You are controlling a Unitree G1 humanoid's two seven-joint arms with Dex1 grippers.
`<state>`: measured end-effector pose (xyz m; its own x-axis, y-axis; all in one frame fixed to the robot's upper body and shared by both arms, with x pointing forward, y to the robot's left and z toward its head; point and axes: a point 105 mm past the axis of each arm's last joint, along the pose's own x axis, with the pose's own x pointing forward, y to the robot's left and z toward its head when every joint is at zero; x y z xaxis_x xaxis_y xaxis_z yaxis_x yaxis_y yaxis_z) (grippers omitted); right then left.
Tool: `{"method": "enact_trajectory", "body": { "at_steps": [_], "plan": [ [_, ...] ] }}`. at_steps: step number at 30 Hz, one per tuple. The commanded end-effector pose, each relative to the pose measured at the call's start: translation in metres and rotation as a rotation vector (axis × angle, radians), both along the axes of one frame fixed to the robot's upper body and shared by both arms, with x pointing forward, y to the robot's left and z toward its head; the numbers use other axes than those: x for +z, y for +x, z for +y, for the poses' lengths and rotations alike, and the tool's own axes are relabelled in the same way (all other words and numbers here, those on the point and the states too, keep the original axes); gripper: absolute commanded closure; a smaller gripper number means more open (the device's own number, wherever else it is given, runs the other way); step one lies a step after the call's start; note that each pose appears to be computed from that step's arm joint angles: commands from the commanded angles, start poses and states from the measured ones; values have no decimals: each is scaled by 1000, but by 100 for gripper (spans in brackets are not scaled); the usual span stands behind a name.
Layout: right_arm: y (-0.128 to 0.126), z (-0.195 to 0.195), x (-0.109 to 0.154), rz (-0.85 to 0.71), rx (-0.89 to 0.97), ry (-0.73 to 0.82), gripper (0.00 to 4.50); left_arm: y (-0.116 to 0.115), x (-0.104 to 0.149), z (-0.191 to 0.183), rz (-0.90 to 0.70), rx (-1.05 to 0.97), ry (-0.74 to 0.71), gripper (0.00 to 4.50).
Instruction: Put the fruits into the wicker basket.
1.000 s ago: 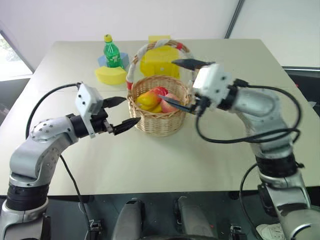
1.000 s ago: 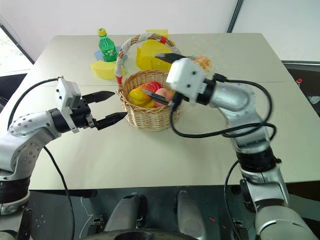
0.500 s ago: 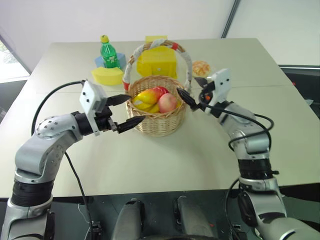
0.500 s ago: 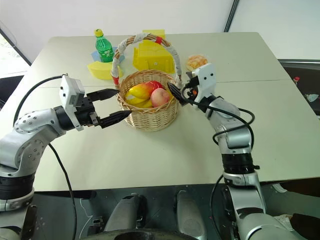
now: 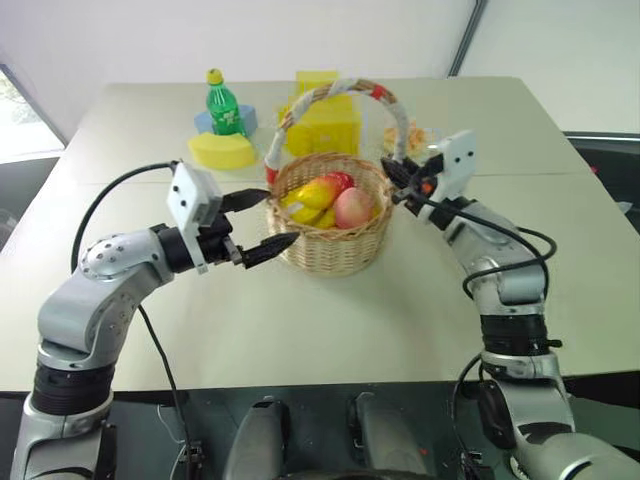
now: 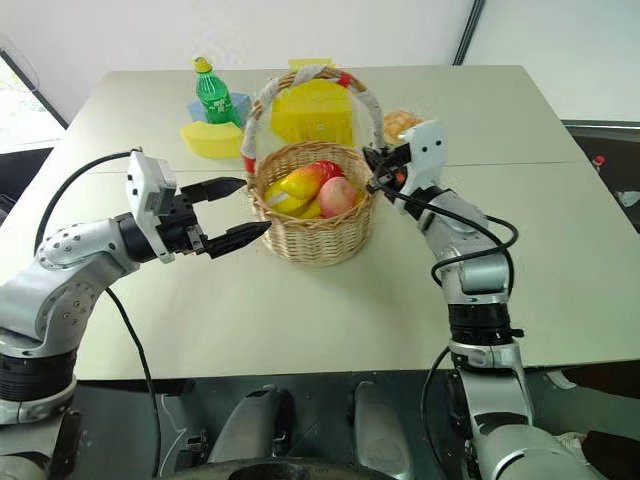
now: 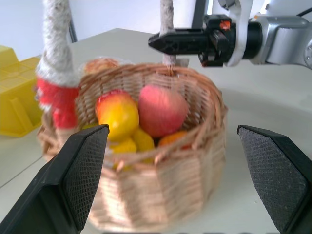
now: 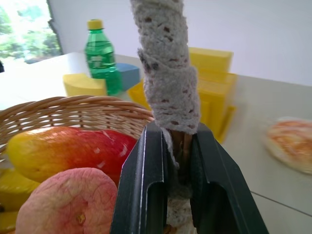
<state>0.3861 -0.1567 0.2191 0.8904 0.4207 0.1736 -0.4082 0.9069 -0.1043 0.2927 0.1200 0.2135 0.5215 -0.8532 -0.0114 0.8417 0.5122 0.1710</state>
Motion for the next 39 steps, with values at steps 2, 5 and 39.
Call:
{"method": "enact_trajectory", "body": {
  "at_steps": [2, 5, 39],
  "plan": [
    [-11, -81, 39, -144, -307, 26, 448, 0, 9, -7, -44, -43, -10, 0],
    [-17, -135, 41, -144, -512, 28, 448, 3, 10, -10, -45, -61, -16, 0],
    [-102, -62, -20, -7, 43, -283, 44, 29, -38, 69, 122, 229, 25, 0]
  ]
}}
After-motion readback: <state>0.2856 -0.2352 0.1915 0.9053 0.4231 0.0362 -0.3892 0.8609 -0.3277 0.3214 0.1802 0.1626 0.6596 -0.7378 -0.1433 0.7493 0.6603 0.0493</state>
